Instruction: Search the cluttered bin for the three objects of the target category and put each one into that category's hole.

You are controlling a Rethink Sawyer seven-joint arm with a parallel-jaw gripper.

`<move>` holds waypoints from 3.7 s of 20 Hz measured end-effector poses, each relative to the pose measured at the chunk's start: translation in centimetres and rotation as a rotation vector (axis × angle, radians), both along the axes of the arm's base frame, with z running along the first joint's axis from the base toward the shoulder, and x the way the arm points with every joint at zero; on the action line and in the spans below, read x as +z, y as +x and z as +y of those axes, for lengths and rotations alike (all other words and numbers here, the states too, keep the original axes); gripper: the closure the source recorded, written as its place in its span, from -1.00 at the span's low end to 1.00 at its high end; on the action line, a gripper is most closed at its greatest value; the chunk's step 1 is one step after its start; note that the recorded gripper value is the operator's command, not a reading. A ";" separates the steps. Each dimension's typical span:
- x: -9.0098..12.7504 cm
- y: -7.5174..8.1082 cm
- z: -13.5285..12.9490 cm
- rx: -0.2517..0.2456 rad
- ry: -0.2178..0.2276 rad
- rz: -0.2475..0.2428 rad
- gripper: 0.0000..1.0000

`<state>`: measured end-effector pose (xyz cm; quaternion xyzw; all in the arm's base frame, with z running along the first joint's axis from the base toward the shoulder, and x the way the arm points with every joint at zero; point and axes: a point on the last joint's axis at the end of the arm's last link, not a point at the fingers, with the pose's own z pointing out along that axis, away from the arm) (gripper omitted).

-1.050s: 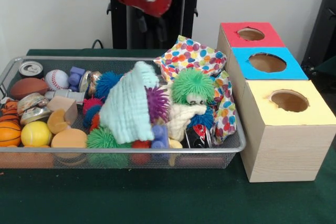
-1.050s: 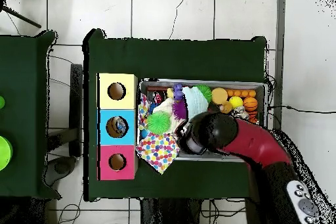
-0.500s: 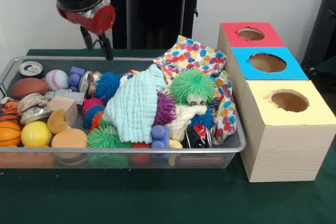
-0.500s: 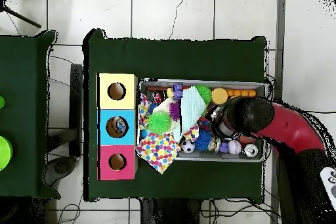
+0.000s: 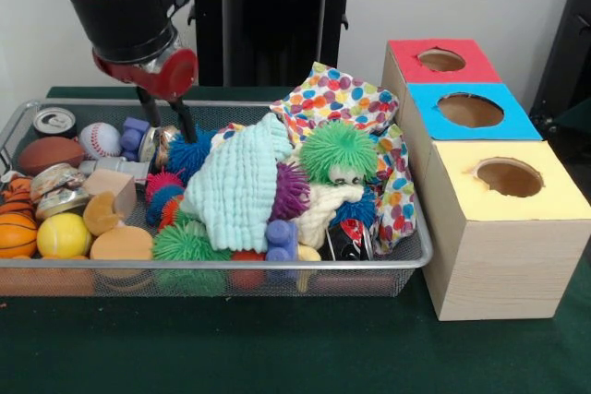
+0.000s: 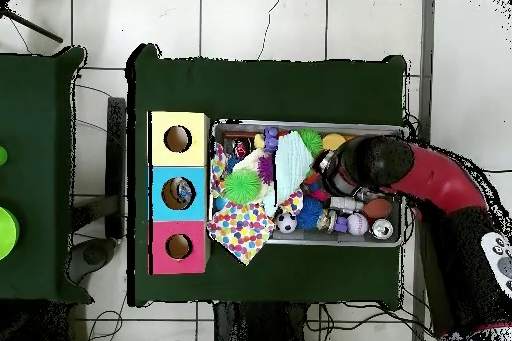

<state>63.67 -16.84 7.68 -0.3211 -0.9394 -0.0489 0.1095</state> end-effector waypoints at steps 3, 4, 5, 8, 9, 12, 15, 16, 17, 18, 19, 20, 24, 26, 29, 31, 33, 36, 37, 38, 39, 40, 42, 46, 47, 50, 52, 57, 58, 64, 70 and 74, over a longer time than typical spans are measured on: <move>-0.9 -0.1 0.6 0.022 0.008 0.003 -1.00; -1.1 -0.1 0.7 0.029 0.007 0.004 -1.00; -1.3 -0.2 0.8 0.035 0.007 0.005 -1.00; -2.2 -0.1 0.8 0.059 -0.001 0.005 -1.00; -2.4 -0.1 0.8 0.064 -0.003 0.004 -1.00; -3.3 0.6 0.3 0.086 -0.021 -0.010 -1.00; -3.7 1.0 0.0 0.094 -0.027 -0.019 -1.00; -3.8 1.1 -0.1 0.096 -0.028 -0.022 -1.00; -4.1 1.2 -0.2 0.101 -0.032 -0.028 -1.00; -4.5 1.3 -0.5 0.105 -0.038 -0.034 -1.00; -4.8 1.4 -0.7 0.109 -0.044 -0.040 -1.00; -5.0 1.4 -0.8 0.110 -0.047 -0.043 -1.00; -6.4 1.4 -1.3 0.117 -0.064 -0.070 -1.00; -7.2 1.3 -1.4 0.122 -0.071 -0.092 -1.00; -8.7 1.5 -1.0 0.128 -0.079 -0.145 -1.00; -9.3 1.6 -0.8 0.126 -0.078 -0.171 -1.00; -10.1 1.7 -0.3 0.125 -0.077 -0.205 -1.00; -11.0 1.5 0.3 0.124 -0.070 -0.236 -1.00; -11.2 1.3 0.6 0.124 -0.066 -0.239 -1.00; -11.3 1.2 0.8 0.123 -0.062 -0.239 -1.00; -11.4 1.1 0.9 0.120 -0.057 -0.236 -1.00; -11.5 1.0 1.1 0.117 -0.052 -0.234 -1.00; -11.7 0.6 1.6 0.102 -0.033 -0.224 -1.00; -11.6 0.6 2.1 0.071 -0.008 -0.226 1.00; -11.6 0.6 2.1 0.070 -0.008 -0.227 1.00; -11.5 0.6 1.9 0.065 -0.008 -0.231 1.00; -11.6 0.5 1.9 0.057 -0.004 -0.234 1.00; -11.9 0.0 2.8 0.051 0.012 -0.238 1.00; -11.9 0.0 3.0 0.047 0.014 -0.243 1.00; -11.8 -0.9 4.4 0.026 0.047 -0.233 1.00; -9.5 -2.6 7.1 -0.006 0.103 -0.188 1.00; -7.2 -3.4 9.2 -0.017 0.128 -0.166 1.00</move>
